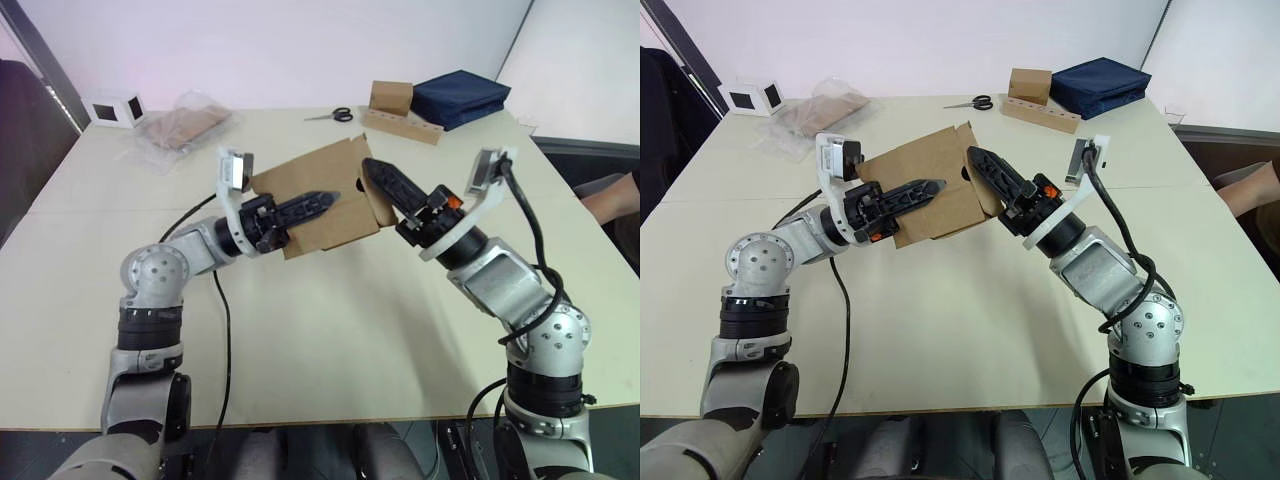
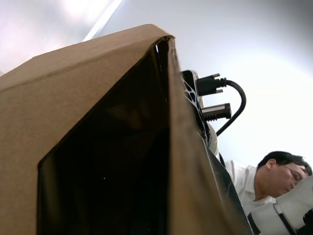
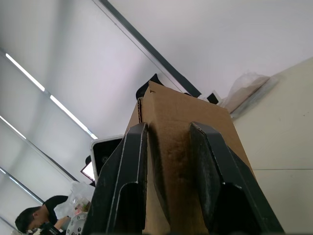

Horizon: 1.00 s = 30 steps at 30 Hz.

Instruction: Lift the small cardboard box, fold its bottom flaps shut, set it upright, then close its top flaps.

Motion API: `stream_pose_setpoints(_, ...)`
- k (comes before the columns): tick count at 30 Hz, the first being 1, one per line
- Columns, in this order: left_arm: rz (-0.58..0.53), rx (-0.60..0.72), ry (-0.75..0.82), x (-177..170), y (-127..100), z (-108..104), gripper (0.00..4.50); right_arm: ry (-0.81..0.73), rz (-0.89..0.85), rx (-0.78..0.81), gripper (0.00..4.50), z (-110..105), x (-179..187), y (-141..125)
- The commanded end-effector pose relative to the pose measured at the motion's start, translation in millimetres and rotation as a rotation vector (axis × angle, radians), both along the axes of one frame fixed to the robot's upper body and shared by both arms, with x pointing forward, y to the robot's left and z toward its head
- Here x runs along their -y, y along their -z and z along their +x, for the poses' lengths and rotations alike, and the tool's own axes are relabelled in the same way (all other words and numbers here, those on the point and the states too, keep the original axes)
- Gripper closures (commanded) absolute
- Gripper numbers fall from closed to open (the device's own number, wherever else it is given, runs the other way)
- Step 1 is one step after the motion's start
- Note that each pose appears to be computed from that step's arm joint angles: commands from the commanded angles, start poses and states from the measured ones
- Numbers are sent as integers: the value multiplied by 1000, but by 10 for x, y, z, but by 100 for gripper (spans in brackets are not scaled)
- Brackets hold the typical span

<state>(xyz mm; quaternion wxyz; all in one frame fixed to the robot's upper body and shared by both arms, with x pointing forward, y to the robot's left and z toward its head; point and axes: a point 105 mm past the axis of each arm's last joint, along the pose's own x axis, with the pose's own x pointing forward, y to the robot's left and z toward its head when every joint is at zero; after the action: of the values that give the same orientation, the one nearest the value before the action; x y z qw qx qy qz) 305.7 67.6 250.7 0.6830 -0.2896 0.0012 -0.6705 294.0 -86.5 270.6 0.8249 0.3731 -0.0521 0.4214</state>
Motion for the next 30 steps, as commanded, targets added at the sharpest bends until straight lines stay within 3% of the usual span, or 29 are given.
stream_pose_setpoints(1, -34, 44, 31, 41, -132, -65, 450, -34, -1, 48, 316, -103, -96, -72)
stream_pose_setpoints(30, -57, 25, 59, 29, -172, -118, 450, 34, -36, 68, 316, -16, -57, -110)
